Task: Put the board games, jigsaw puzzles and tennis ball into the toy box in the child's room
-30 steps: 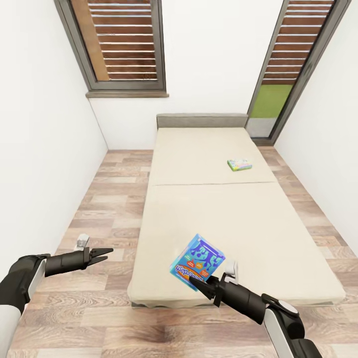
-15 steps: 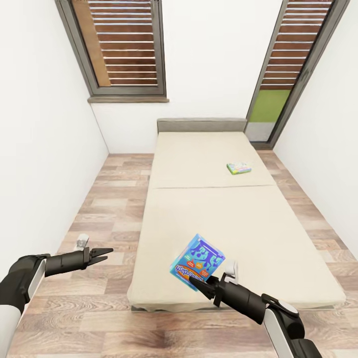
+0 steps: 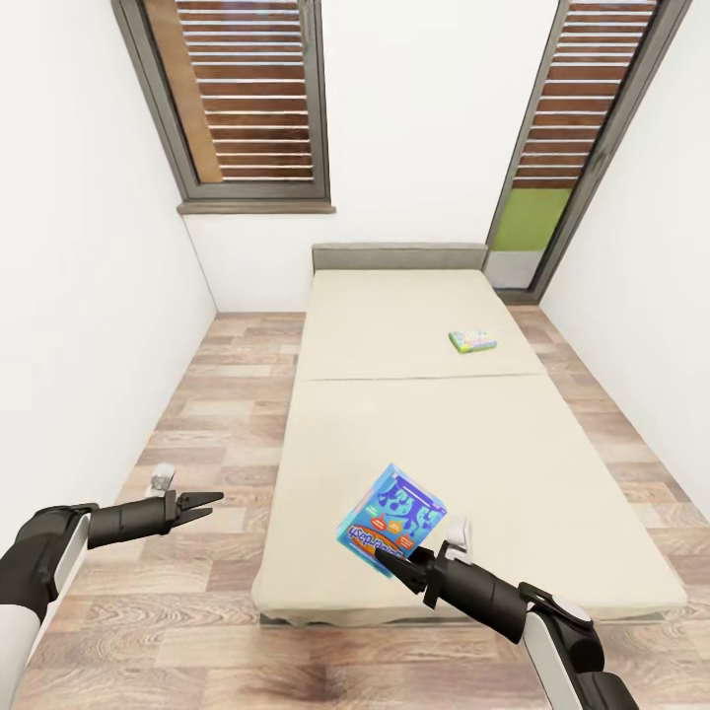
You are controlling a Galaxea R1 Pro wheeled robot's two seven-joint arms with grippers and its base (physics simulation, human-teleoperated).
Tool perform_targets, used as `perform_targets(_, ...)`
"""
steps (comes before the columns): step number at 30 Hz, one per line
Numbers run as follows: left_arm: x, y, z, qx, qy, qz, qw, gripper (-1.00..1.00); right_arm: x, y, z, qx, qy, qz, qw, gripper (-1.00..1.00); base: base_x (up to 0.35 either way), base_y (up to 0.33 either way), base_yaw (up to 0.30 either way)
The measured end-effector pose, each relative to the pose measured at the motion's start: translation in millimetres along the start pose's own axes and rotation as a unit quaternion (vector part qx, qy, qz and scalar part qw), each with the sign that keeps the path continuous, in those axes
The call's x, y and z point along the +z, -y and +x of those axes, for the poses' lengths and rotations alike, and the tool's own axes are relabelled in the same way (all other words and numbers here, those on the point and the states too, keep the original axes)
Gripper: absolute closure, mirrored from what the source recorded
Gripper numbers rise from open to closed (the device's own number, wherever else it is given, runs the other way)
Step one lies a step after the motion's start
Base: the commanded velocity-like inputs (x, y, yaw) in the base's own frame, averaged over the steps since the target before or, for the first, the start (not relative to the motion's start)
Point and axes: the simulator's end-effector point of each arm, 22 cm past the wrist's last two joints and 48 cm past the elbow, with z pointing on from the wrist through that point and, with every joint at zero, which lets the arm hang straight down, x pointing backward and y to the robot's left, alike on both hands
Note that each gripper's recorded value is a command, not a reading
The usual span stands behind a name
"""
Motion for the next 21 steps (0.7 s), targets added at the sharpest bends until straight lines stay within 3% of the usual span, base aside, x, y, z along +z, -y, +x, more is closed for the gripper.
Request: perform_targets(21, -8.3, 16, -10, 0.014, 0.011, 0.005, 0.9998, -1.0, -1.3, -11, -10, -0.015, 0.007, -0.005, 0.9998, 1.0, 0.0, 0.0, 0.0)
